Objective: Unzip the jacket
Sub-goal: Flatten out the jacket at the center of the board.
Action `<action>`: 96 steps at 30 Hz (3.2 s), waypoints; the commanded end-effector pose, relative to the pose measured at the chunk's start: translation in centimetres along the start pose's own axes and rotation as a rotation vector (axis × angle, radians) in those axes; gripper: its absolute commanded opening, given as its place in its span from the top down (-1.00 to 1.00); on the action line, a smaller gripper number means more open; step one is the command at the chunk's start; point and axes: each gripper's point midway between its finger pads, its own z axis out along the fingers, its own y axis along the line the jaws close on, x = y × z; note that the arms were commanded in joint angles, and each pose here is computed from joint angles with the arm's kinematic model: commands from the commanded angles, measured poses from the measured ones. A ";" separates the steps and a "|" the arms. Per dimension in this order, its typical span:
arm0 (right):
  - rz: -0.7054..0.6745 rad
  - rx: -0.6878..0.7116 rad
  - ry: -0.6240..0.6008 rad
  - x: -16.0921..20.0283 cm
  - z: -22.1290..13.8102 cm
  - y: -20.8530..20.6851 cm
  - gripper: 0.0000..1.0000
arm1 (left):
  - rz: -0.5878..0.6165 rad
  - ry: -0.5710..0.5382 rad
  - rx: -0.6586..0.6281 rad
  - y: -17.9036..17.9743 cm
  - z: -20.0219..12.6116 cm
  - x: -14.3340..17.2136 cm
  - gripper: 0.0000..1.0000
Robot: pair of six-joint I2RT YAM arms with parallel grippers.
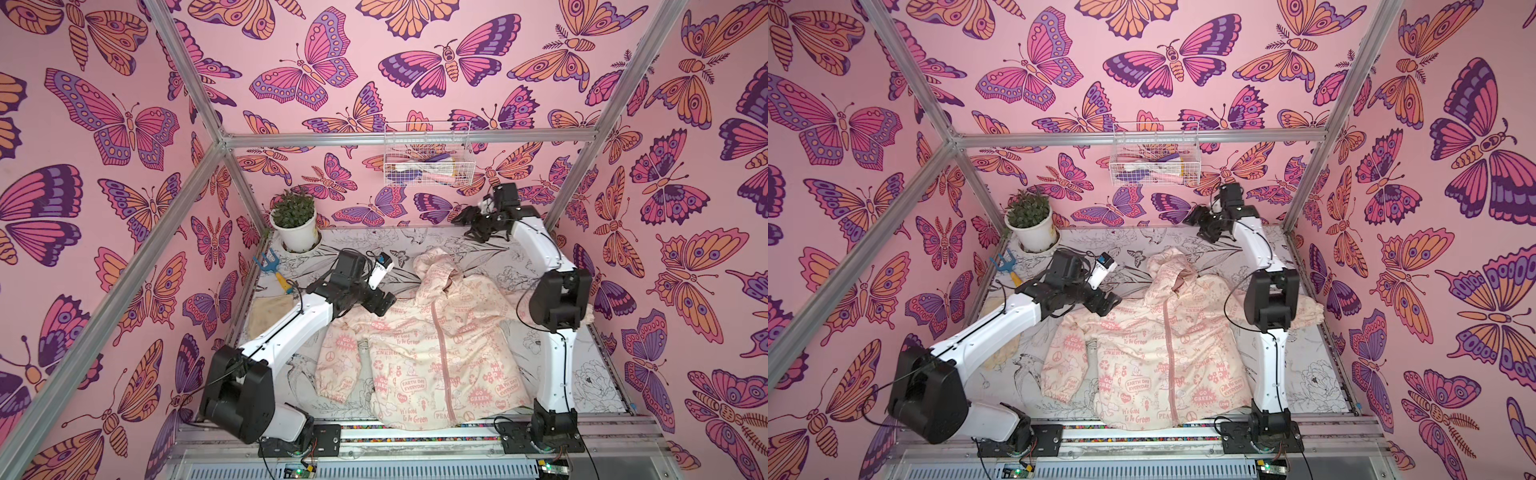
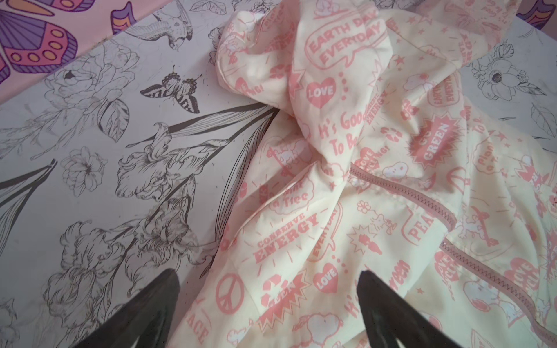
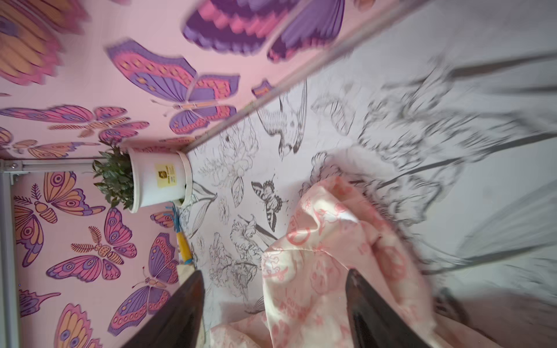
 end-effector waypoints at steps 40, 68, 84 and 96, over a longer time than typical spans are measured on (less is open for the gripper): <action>-0.069 0.531 0.147 12.9 -10.2 -13.5 -0.34 | 0.052 0.155 -0.500 8.0 17.3 -12.2 0.07; -0.064 0.354 0.245 13.5 -4.1 -13.8 -0.16 | -0.323 -0.063 -0.199 13.3 6.3 -12.9 -0.50; -0.072 0.532 0.414 17.2 1.4 -17.4 0.23 | -0.466 0.215 -0.144 7.8 14.5 -3.1 -0.43; 0.318 0.504 0.225 18.1 -6.3 -26.8 0.70 | -0.434 0.054 -0.235 12.9 15.0 -8.8 0.93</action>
